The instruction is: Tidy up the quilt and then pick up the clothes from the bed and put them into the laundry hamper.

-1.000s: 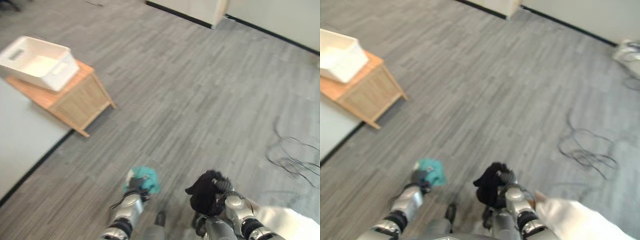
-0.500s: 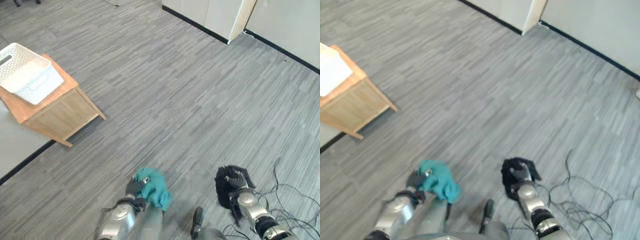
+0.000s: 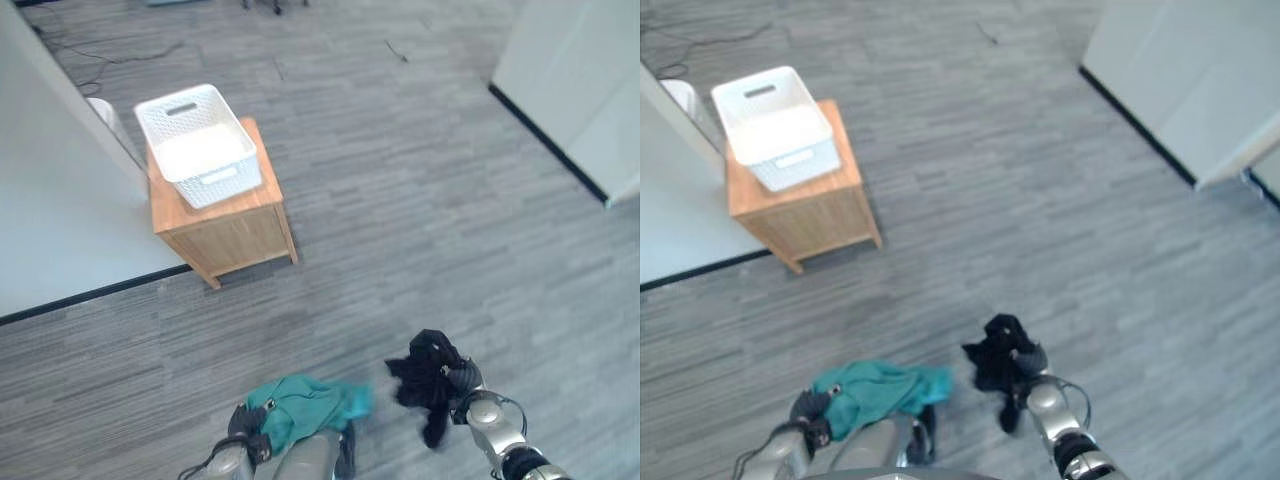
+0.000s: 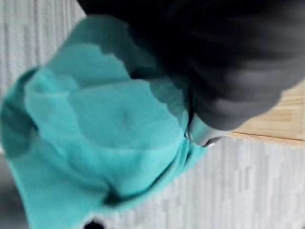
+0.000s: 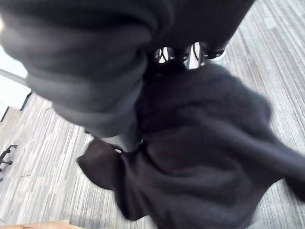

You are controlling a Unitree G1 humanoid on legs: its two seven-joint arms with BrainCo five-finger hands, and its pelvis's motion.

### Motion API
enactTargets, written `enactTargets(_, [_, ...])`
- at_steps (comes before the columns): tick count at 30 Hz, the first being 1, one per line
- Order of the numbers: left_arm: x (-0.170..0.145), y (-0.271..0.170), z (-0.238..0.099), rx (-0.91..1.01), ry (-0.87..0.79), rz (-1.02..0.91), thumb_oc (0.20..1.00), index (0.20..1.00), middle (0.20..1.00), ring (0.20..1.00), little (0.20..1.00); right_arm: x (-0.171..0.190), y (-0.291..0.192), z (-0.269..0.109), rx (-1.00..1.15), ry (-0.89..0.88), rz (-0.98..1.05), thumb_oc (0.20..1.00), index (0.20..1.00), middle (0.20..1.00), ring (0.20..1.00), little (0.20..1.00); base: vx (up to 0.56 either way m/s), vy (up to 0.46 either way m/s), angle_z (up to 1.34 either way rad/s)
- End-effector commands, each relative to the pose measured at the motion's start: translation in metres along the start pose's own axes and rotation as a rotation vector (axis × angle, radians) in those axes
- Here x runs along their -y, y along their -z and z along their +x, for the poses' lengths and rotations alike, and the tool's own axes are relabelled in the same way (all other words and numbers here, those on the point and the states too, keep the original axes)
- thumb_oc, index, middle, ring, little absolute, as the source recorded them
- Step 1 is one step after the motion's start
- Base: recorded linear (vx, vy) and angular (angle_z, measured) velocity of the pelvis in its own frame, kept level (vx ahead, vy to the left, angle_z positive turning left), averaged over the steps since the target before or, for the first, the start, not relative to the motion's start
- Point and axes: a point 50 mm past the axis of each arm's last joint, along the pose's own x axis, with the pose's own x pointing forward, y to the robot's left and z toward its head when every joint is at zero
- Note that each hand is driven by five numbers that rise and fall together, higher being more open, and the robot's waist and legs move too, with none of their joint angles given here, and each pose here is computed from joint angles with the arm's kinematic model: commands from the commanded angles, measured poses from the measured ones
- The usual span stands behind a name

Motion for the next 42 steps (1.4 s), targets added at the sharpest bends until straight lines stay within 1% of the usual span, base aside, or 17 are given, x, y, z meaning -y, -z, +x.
enactTargets(1, [0.023,-0.029,0.011,0.128,0.051,0.076,0.2,0.2,0.2,0.2,0.2,0.021,-0.015,0.009,0.052,0.055,0.023,0.2,0.2,0.2,0.2,0.2,0.76,0.177,0.76])
enactTargets(6, [0.04,-0.041,0.016,0.165,0.108,0.138,0.2,0.2,0.2,0.2,0.2,0.018,-0.006,0.005,0.025,0.026,0.044,0.2,0.2,0.2,0.2,0.2,0.83,-0.048,1.1])
enactTargets(9, [0.039,-0.043,0.016,0.179,0.105,0.134,0.2,0.2,0.2,0.2,0.2,0.02,-0.006,0.005,0.023,0.026,0.061,0.2,0.2,0.2,0.2,0.2,0.72,-0.219,1.22])
enactTargets(13, [0.031,-0.039,0.012,0.183,0.095,0.168,0.2,0.2,0.2,0.2,0.2,0.017,-0.005,0.001,0.044,-0.001,0.071,0.2,0.2,0.2,0.2,0.2,0.74,-0.256,0.69])
enactTargets(15, [0.019,-0.026,0.01,0.138,0.022,0.124,0.2,0.2,0.2,0.2,0.2,0.015,-0.004,0.0,0.053,-0.021,0.08,0.2,0.2,0.2,0.2,0.2,0.6,-0.34,0.31])
enactTargets(20, [0.014,-0.035,0.01,0.175,0.013,0.101,0.2,0.2,0.2,0.2,0.2,0.015,-0.029,0.007,0.128,-0.034,0.083,0.2,0.2,0.2,0.2,0.2,0.29,-0.21,-0.05])
enactTargets(23, [0.013,-0.028,0.009,0.141,-0.005,0.145,0.2,0.2,0.2,0.2,0.2,0.008,-0.032,0.007,0.134,-0.075,0.086,0.2,0.2,0.2,0.2,0.2,0.75,0.136,-0.08])
enactTargets(25, [0.01,-0.028,0.011,0.126,-0.034,0.143,0.2,0.2,0.2,0.2,0.2,0.008,-0.033,0.009,0.13,-0.068,0.097,0.2,0.2,0.2,0.2,0.2,0.5,0.083,0.35])
enactTargets(27, [0.014,-0.03,0.012,0.128,-0.017,0.146,0.2,0.2,0.2,0.2,0.2,0.01,-0.034,0.009,0.134,-0.05,0.113,0.2,0.2,0.2,0.2,0.2,0.39,0.151,0.5])
enactTargets(31, [0.008,-0.023,0.012,0.096,-0.044,0.151,0.2,0.2,0.2,0.2,0.2,0.006,-0.025,0.004,0.112,-0.047,0.118,0.2,0.2,0.2,0.2,0.2,0.51,0.254,1.01])
enactTargets(35, [0.003,-0.032,0.015,0.12,-0.073,0.172,0.2,0.2,0.2,0.2,0.2,0.011,-0.034,0.006,0.147,-0.024,0.128,0.2,0.2,0.2,0.2,0.2,0.41,0.007,1.19])
enactTargets(36, [0.038,-0.048,0.021,0.212,-0.089,0.224,0.2,0.2,0.2,0.2,0.2,0.007,-0.041,0.006,0.167,-0.01,0.137,0.2,0.2,0.2,0.2,0.2,0.46,-0.208,1.05])
enactTargets(37, [0.028,-0.05,0.008,0.263,-0.04,0.28,0.2,0.2,0.2,0.2,0.2,0.017,-0.042,0.006,0.181,0.025,0.169,0.2,0.2,0.2,0.2,0.2,0.3,-0.186,1.27])
enactTargets(38, [0.026,-0.049,0.007,0.259,-0.042,0.282,0.2,0.2,0.2,0.2,0.2,0.016,-0.041,0.005,0.178,0.023,0.17,0.2,0.2,0.2,0.2,0.2,0.25,-0.23,1.32])
enactTargets(40, [0.019,-0.049,-0.014,0.322,0.019,0.329,0.2,0.2,0.2,0.2,0.2,0.034,-0.049,0.006,0.223,0.087,0.201,0.2,0.2,0.2,0.2,0.2,0.29,-0.305,1.6])
enactTargets(41, [0.019,-0.054,-0.02,0.351,0.041,0.348,0.2,0.2,0.2,0.2,0.2,0.044,-0.059,0.006,0.262,0.124,0.207,0.2,0.2,0.2,0.2,0.2,0.43,-0.422,1.89])
enactTargets(42, [0.017,-0.057,-0.02,0.344,0.058,0.395,0.2,0.2,0.2,0.2,0.2,0.062,-0.072,0.01,0.295,0.189,0.187,0.2,0.2,0.2,0.2,0.2,0.31,-0.326,2.07])
